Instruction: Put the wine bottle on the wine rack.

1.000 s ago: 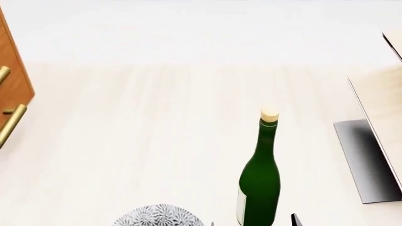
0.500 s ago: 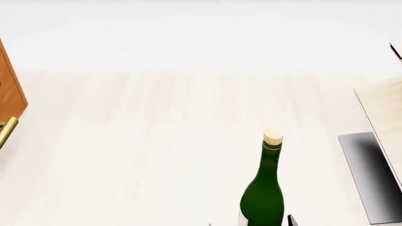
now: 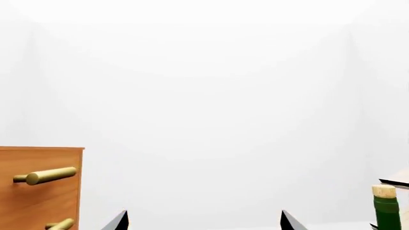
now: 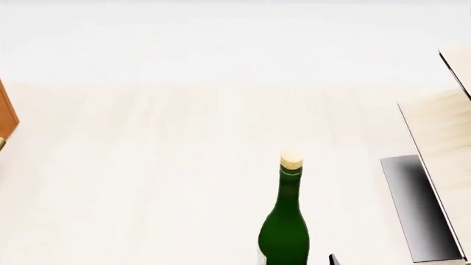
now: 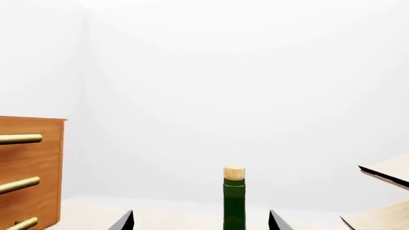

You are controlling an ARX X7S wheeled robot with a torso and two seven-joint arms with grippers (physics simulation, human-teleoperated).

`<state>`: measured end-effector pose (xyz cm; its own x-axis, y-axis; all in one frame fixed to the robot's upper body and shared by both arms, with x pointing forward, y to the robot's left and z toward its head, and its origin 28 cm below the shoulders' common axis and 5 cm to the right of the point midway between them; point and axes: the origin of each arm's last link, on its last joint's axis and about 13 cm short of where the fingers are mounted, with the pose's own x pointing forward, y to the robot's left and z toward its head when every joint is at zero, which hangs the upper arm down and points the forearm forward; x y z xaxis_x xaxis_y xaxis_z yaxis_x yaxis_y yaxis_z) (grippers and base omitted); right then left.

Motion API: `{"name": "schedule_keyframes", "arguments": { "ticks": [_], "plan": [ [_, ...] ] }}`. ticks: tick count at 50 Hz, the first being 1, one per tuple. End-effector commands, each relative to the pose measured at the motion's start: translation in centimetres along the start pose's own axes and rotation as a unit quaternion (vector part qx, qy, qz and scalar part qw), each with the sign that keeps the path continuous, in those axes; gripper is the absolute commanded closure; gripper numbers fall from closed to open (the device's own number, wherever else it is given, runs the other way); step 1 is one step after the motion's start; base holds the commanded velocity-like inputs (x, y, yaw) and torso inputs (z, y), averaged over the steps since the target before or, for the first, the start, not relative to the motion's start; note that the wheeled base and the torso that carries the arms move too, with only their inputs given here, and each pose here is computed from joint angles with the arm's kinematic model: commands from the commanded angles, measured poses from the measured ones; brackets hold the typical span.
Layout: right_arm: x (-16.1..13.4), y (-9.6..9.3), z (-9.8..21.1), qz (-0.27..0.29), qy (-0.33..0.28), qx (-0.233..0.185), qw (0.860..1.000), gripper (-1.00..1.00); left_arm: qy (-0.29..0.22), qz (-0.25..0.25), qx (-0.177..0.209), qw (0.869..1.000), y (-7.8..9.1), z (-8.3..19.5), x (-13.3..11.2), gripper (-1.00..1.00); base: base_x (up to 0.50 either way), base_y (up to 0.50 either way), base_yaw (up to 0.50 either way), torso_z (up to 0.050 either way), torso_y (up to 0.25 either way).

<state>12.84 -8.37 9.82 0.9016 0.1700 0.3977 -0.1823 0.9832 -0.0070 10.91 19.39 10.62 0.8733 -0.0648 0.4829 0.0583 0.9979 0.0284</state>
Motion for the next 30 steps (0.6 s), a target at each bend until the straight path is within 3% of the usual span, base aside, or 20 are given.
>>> {"name": "schedule_keyframes", "arguments": {
  "ticks": [1,30],
  "plan": [
    [-0.05,0.02,0.03,0.003,0.001,0.002,1.000,-1.00,0.000,-0.001,0.001,1.000,-0.03,0.01,-0.03,-1.00,0.00,-0.13,0.00,0.000,0.000],
    [0.06,-0.06,0.11,0.001,-0.001,0.001,1.000,-1.00,-0.001,-0.003,0.002,1.000,-0.10,0.07,0.05,-1.00,0.00,-0.13,0.00,0.000,0.000]
  ]
}}
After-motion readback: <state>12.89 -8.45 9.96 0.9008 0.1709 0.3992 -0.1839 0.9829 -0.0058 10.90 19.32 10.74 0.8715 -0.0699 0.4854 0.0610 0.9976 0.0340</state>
